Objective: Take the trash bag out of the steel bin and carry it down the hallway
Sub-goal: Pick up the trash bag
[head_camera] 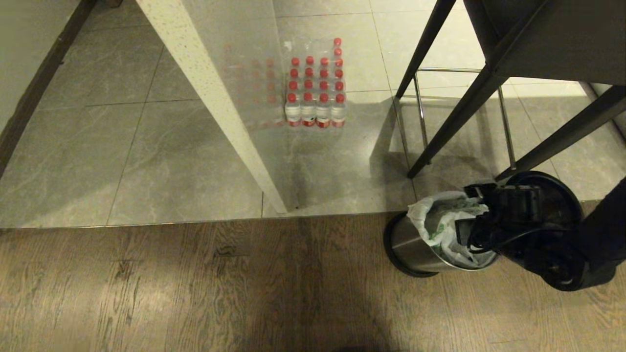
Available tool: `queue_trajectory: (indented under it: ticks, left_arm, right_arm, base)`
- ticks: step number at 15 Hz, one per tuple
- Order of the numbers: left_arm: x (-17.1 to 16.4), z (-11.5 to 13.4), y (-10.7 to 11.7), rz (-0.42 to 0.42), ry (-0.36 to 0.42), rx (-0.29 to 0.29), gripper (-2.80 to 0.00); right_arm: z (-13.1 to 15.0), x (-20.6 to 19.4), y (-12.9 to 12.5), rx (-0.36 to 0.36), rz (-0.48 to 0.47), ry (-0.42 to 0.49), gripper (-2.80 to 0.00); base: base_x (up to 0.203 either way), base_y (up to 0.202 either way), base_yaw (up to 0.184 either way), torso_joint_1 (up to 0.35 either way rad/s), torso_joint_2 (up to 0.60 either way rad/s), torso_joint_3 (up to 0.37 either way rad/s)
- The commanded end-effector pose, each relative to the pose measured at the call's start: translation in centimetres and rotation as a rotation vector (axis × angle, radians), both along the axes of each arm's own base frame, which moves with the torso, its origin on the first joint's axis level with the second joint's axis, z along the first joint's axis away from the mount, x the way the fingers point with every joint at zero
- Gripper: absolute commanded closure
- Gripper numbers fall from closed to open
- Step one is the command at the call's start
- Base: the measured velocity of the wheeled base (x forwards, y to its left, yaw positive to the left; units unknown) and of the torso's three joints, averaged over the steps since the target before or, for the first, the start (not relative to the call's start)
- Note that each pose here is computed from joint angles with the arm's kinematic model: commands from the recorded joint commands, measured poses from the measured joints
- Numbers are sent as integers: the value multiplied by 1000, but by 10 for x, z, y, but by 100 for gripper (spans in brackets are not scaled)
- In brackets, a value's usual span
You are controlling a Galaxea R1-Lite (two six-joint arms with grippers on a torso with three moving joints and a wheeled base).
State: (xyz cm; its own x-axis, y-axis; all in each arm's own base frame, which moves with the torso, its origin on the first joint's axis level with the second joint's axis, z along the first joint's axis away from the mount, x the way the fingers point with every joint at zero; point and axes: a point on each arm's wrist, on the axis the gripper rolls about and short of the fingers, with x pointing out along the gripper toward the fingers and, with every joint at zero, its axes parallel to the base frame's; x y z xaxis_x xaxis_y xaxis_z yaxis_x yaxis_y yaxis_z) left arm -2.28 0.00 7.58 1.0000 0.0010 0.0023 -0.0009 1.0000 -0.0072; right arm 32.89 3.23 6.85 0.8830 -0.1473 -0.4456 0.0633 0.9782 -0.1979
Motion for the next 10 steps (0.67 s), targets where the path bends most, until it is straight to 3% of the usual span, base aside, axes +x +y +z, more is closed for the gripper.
queue_trajectory:
  ticks: [1, 4, 7, 10]
  left_arm:
    - [0, 0, 0, 1, 2, 0, 0]
    - [0, 0, 0, 1, 1, 0, 0]
    - [0, 0, 0, 1, 1, 0, 0]
    - [0, 0, 0, 1, 2, 0, 0]
  right_arm:
    - [30, -16, 1, 14, 7, -58, -280]
    - [27, -25, 13, 118, 6, 44, -280]
    - [19, 5, 31, 219, -8, 30, -280]
    - [2, 30, 42, 249, -8, 39, -280]
  base:
    - [0, 0, 0, 0, 0, 0]
    - [0, 0, 0, 0, 0, 0]
    - [0, 0, 0, 0, 0, 0]
    - [0, 0, 0, 0, 0, 0]
